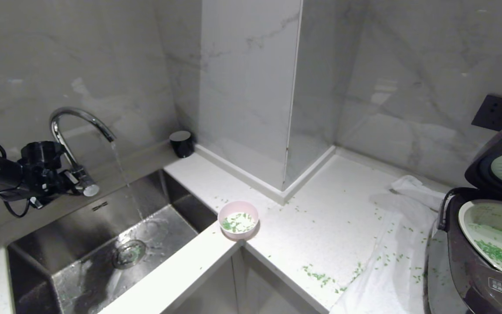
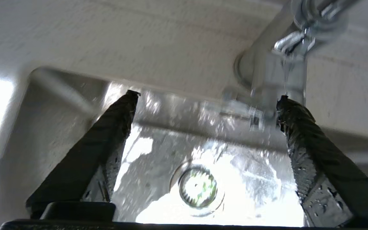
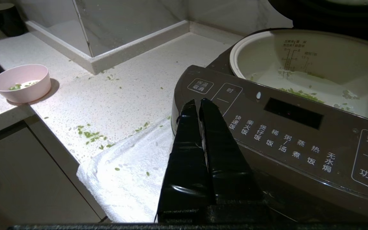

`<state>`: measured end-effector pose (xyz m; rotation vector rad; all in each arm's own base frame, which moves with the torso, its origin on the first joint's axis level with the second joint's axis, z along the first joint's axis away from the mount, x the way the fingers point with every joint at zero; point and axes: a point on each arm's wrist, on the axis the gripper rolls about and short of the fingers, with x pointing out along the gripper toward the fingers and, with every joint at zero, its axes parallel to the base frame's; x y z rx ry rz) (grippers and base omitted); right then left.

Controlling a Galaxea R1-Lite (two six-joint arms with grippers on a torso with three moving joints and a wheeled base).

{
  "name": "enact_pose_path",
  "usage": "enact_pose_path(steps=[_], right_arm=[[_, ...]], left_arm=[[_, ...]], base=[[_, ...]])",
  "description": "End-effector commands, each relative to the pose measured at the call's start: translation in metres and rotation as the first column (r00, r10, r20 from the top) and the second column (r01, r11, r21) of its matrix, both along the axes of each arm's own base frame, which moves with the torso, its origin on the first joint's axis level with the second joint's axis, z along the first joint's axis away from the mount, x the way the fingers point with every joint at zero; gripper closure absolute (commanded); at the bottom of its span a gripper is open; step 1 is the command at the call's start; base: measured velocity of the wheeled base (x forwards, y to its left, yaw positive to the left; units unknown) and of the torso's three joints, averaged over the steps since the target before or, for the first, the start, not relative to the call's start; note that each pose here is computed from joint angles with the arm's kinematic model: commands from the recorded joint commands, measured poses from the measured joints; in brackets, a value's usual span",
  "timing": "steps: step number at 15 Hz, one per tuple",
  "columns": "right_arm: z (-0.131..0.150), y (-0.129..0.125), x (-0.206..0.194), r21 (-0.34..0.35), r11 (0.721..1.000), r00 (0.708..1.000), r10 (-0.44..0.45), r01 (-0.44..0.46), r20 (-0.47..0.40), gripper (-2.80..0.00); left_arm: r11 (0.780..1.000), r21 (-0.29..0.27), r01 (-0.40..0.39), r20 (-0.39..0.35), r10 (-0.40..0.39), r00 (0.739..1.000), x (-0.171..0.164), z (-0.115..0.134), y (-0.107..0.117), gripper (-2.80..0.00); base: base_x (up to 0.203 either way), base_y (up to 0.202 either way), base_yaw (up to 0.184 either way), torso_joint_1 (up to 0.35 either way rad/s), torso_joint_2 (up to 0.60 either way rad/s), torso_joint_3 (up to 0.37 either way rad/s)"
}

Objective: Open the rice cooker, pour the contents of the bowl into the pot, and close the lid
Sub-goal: Turn on the tap

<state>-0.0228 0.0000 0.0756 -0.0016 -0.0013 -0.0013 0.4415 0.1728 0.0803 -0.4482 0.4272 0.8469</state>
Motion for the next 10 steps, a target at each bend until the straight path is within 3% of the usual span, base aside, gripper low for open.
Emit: enact_pose_path(steps=[1,6,10], right_arm=[[0.0,0.0,0.0,-0.001,1.0,1.0,0.0,0.0,0.0,0.0],[0.0,0.0,0.0,-0.001,1.0,1.0,0.0,0.0,0.0,0.0],[0.0,0.0,0.0,0.0,1.0,1.0,0.0,0.0,0.0,0.0]], left_arm=[[1.0,-0.003,0.003,0.012,-0.003,1.0,-0.016,0.019,-0.01,-2.8],[0.991,-0.068,0.112,-0.052,-0.115,0.992,-0.04,0.016,-0.062,-2.8],[0.961,-0.122,0.247,-0.073,-0.257,0.964,-0.061,0.021,-0.108,-2.8]], base=[[0.0,0.0,0.0,0.0,0.0,0.0],[0.0,0.0,0.0,0.0,0.0,0.0],[0.0,0.0,0.0,0.0,0.0,0.0]])
